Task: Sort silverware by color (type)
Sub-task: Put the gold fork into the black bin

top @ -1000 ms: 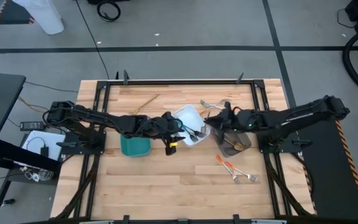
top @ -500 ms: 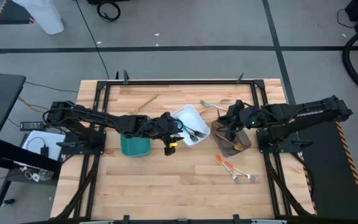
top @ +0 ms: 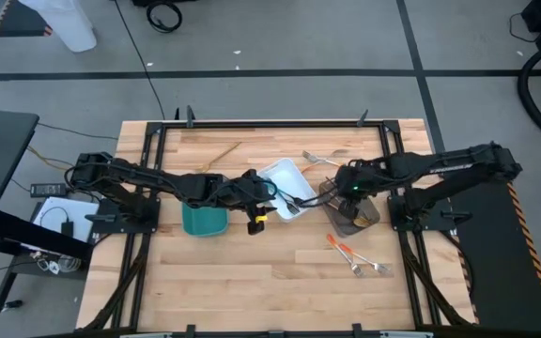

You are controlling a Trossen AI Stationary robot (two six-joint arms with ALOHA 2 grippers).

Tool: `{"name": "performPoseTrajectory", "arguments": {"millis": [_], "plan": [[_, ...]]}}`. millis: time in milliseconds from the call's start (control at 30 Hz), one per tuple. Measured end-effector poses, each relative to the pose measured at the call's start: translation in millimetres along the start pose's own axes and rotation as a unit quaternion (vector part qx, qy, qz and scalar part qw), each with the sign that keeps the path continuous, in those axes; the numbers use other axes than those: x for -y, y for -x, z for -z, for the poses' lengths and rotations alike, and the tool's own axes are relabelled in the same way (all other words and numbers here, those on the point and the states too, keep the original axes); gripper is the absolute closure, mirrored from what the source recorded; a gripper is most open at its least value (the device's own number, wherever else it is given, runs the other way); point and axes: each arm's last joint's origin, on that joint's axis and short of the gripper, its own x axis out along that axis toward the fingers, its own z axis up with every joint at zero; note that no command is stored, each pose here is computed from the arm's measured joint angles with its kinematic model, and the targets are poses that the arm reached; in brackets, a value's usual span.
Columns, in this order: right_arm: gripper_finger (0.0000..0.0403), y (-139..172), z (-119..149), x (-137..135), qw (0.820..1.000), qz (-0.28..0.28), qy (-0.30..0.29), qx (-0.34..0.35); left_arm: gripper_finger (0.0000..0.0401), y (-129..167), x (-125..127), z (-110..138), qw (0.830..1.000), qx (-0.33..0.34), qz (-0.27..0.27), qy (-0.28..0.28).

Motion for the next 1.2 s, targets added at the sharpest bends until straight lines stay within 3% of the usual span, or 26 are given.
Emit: {"name": "performPoseTrajectory", "arguments": {"millis": [200, 500, 833, 1033, 1200], "plan": [[0.0364, -22.9, 1.0, -5.8, 0.995, 0.019, 0.014, -0.092, 0.0246, 0.0, -0.2, 1.4, 1.0, -0.007, -0.001, -0.002], [0.0354, -40.5, -0.3, -10.1, 0.99, 0.024, 0.007, -0.136, 0.0246, 0.5, 1.6, 4.1, 1.0, -0.02, 0.0, -0.005], [0.029, -39.4, -2.8, -3.6, 0.985, -0.013, -0.034, -0.171, 0.0246, 0.6, 1.3, 5.9, 1.0, -0.029, -0.002, -0.007], [0.0277, -25.1, -12.1, -11.9, 0.989, -0.028, -0.023, -0.144, 0.0246, 0.7, 1.2, 7.0, 0.999, -0.034, -0.002, -0.008], [0.0278, -26.4, -13.4, -17.5, 0.995, 0.007, 0.01, -0.096, 0.0246, 0.8, 1.4, 8.1, 0.999, -0.04, -0.003, -0.01]]}}
